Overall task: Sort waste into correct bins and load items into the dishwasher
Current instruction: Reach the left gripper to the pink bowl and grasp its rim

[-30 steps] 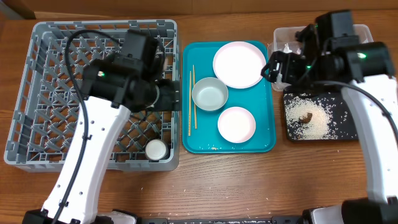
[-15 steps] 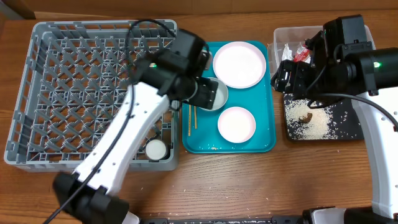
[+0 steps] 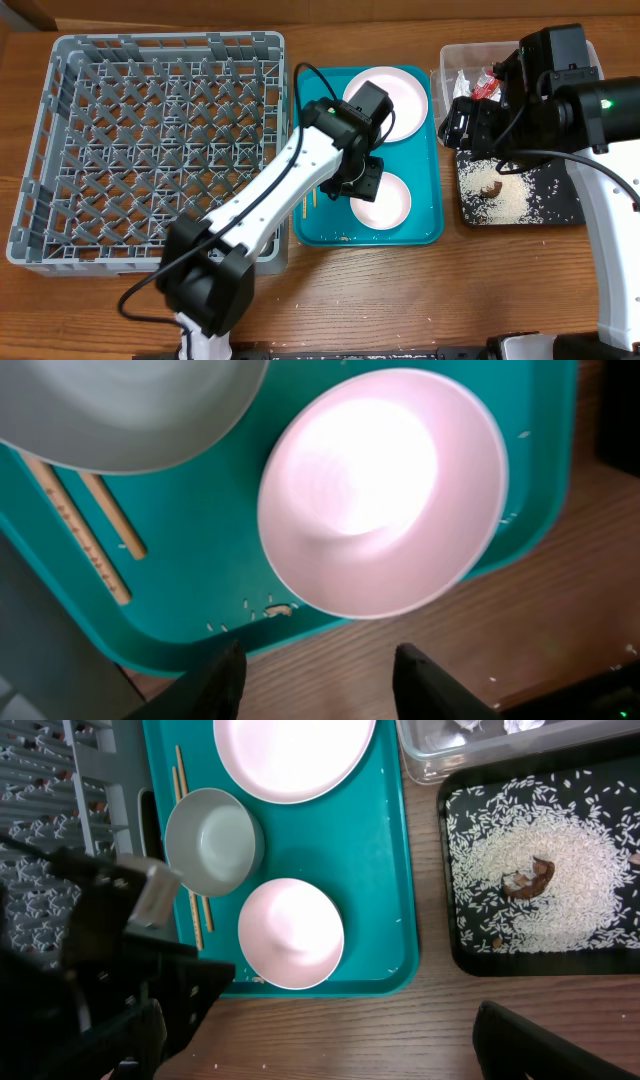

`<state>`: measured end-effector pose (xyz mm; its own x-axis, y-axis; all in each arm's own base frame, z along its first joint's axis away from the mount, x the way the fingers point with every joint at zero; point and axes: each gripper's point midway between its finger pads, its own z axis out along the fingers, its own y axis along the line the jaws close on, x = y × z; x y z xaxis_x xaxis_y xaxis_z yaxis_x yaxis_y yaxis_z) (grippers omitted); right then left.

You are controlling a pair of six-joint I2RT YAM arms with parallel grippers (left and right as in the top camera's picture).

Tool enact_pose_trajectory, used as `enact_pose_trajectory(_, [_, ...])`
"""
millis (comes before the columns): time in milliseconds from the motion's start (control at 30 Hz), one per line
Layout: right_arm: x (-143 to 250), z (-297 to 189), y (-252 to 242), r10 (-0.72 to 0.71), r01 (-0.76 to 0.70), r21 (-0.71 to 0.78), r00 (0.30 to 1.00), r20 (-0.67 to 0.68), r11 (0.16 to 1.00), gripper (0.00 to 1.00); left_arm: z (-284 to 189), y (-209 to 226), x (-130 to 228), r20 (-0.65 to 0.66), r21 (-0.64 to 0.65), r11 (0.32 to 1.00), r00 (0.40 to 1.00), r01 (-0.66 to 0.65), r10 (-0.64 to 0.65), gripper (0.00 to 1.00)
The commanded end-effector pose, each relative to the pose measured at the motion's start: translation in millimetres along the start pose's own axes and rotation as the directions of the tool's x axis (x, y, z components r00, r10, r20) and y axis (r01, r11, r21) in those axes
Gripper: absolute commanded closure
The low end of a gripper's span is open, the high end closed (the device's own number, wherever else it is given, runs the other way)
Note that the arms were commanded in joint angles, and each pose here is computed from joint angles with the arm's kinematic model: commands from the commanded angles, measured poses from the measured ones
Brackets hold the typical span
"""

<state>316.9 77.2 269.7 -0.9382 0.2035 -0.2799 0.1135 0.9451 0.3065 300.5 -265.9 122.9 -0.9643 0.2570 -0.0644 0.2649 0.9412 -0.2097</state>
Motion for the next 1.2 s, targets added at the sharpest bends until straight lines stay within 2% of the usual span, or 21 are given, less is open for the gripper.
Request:
enact_pose_trajectory(0, [-2.3, -7.3, 0.7, -0.01, 0.01, 0.002, 1.0, 0.028, 1.0, 0.0, 29.0, 9.6, -1.8, -0.057, -0.056, 0.991, 0.99, 0.123, -0.126, 0.52])
enact_pose_trajectory(167, [-2.3, -7.3, 0.0, -0.01, 0.01, 0.006, 1.0, 0.028, 1.0, 0.0, 50.3, 19.1, -1.4, -0.087, -0.109, 0.983, 0.983, 0.151, -0.161, 0.52])
enact_pose_trajectory(333, [-2.3, -7.3, 0.0, -0.01, 0.01, 0.006, 1.0, 0.028, 1.0, 0.0, 67.5, 22.2, -1.2, -0.112, -0.124, 0.98, 0.979, 0.153, -0.168, 0.62])
enact_pose_trajectory(500, [-1.8, -7.3, -0.1, -0.009, 0.009, 0.006, 1.0, 0.026, 1.0, 0.0, 77.8, 23.2, -3.5, -0.116, -0.128, 0.979, 0.977, 0.161, -0.176, 0.79])
enact_pose_trajectory(567, [-1.9, -7.3, -0.1, -0.01, 0.009, 0.006, 1.0, 0.027, 1.0, 0.0, 78.4, 22.6, -5.3, -0.11, -0.125, 0.979, 0.978, 0.161, -0.175, 0.81])
enact_pose_trajectory(1167, [-3.9, -7.4, -0.1, -0.011, 0.01, 0.008, 0.999, 0.035, 1.0, 0.0, 81.5, 21.3, -12.2, -0.08, -0.116, 0.979, 0.981, 0.165, -0.175, 0.81])
